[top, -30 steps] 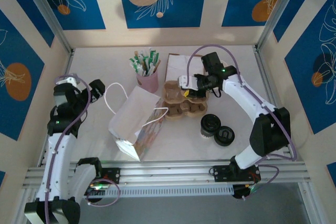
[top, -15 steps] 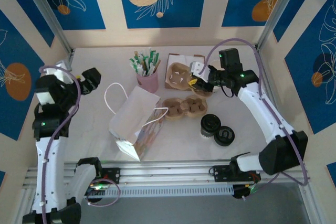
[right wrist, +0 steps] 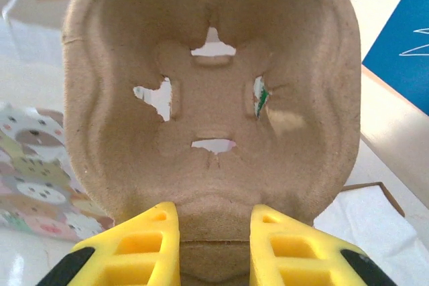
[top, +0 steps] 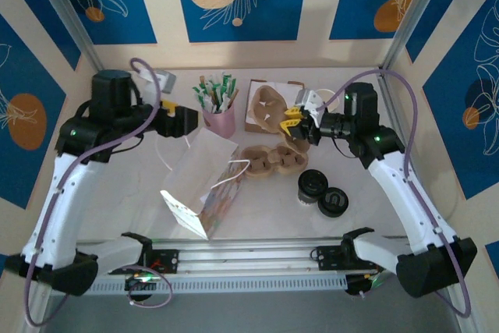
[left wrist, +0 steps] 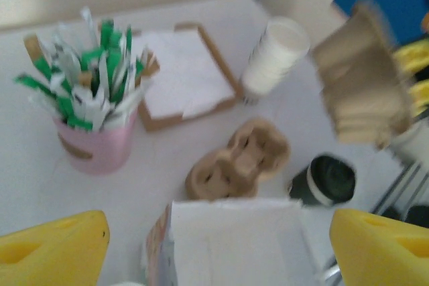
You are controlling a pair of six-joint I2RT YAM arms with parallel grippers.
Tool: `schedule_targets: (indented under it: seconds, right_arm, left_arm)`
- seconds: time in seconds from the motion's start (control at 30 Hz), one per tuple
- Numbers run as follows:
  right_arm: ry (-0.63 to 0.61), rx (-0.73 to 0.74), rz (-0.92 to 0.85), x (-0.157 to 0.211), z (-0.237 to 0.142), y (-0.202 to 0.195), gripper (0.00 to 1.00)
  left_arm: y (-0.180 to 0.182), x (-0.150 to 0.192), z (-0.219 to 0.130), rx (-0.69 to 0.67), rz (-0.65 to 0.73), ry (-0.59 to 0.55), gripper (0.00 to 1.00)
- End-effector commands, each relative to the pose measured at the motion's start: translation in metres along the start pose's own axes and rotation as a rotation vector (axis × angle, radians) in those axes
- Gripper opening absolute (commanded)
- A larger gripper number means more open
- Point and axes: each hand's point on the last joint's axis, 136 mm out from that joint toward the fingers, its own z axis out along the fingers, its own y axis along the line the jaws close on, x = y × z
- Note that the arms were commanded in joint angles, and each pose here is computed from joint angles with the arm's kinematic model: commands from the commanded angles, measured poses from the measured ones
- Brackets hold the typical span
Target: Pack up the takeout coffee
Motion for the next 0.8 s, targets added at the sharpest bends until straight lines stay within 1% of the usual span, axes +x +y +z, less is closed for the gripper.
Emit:
schedule_targets:
  seconds: [0.0,0.03,0.07,0.1,0.17,0.23,0.3,0.37,0.4,0.47,0.6,0.77]
  right_arm:
    - [-0.076,0.017,0.067,-0.022,-0.011,0.008,0.18]
    - [-0.077,0.026,0.080,-0.023,-0.013,0.009,0.18]
    - [-0.080,0.042,0.101,-0.025,-0.016,0.010,0.18]
    - [-0.081,0.054,0.117,-0.025,-0.018,0.011,0.17]
    - [-0.084,0.082,0.140,-0.023,-0.022,0.014,0.15]
    - [-0.087,0.099,0.157,-0.020,-0.026,0.018,0.14]
    - [-0.089,0.101,0.173,-0.017,-0.028,0.024,0.14]
    - [-0.089,0.096,0.189,-0.015,-0.030,0.030,0.14]
    - [-0.092,0.095,0.194,-0.015,-0.031,0.034,0.14]
    - [-0.092,0.094,0.211,-0.014,-0.032,0.037,0.14]
    - [-0.073,0.085,0.259,-0.011,-0.033,0.045,0.14]
    - [-0.039,0.092,0.327,-0.003,-0.031,0.049,0.14]
  left_arm:
    - [0.010,0.025,-0.010,-0.109,0.079,0.137,0.84]
    - [0.008,0.025,-0.011,-0.103,0.084,0.138,0.83]
    - [0.004,0.025,-0.013,-0.093,0.093,0.139,0.79]
    - [-0.001,0.026,-0.013,-0.079,0.111,0.146,0.78]
    - [-0.009,0.033,-0.011,-0.058,0.150,0.189,0.78]
    - [-0.010,0.046,-0.007,-0.062,0.194,0.271,0.81]
    - [0.001,0.057,-0.001,-0.132,0.229,0.358,0.83]
    - [0.014,0.060,0.003,-0.214,0.249,0.397,0.86]
    - [0.018,0.061,0.005,-0.234,0.254,0.414,0.87]
    - [0.023,0.059,0.008,-0.256,0.258,0.420,0.89]
    - [0.022,0.059,0.018,-0.236,0.250,0.453,0.92]
    - [0.024,0.065,0.036,-0.212,0.234,0.503,0.87]
